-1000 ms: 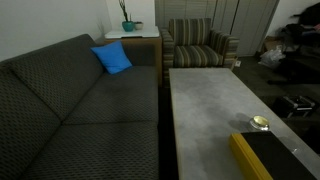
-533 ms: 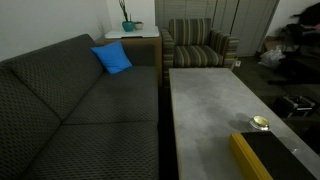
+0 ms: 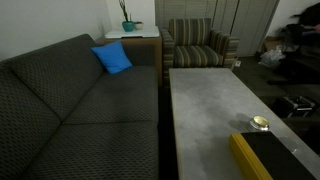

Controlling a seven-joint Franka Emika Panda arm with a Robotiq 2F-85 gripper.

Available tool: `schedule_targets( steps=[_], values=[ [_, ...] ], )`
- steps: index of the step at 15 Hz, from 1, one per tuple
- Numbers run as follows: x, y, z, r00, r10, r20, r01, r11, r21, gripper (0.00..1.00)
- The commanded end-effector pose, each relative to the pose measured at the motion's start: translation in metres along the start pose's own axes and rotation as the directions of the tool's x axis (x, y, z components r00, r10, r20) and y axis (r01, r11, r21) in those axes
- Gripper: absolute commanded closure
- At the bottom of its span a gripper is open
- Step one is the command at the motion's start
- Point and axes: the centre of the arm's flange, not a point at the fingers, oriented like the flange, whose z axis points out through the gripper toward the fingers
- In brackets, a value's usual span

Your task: Close the silver container

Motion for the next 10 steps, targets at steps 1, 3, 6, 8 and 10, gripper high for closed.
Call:
schedule_targets(
  steps=[1, 3, 6, 8, 10],
  values=[
    [0.001, 0.004, 0.008, 1.0, 0.014, 0.018, -0.013, 1.0, -0.003, 0.0],
    [0.003, 0.006, 0.014, 0.999, 0.023, 0.033, -0.022, 1.0, -0.005, 0.0],
    [0.002, 0.005, 0.017, 0.999, 0.005, 0.034, -0.004, 1.0, -0.016, 0.0],
    [0.006, 0.01, 0.03, 0.998, -0.055, 0.039, 0.055, 0.998, -0.008, 0.0],
    [0.016, 0.021, 0.05, 0.995, -0.089, 0.035, 0.089, 0.996, -0.004, 0.0]
  ],
)
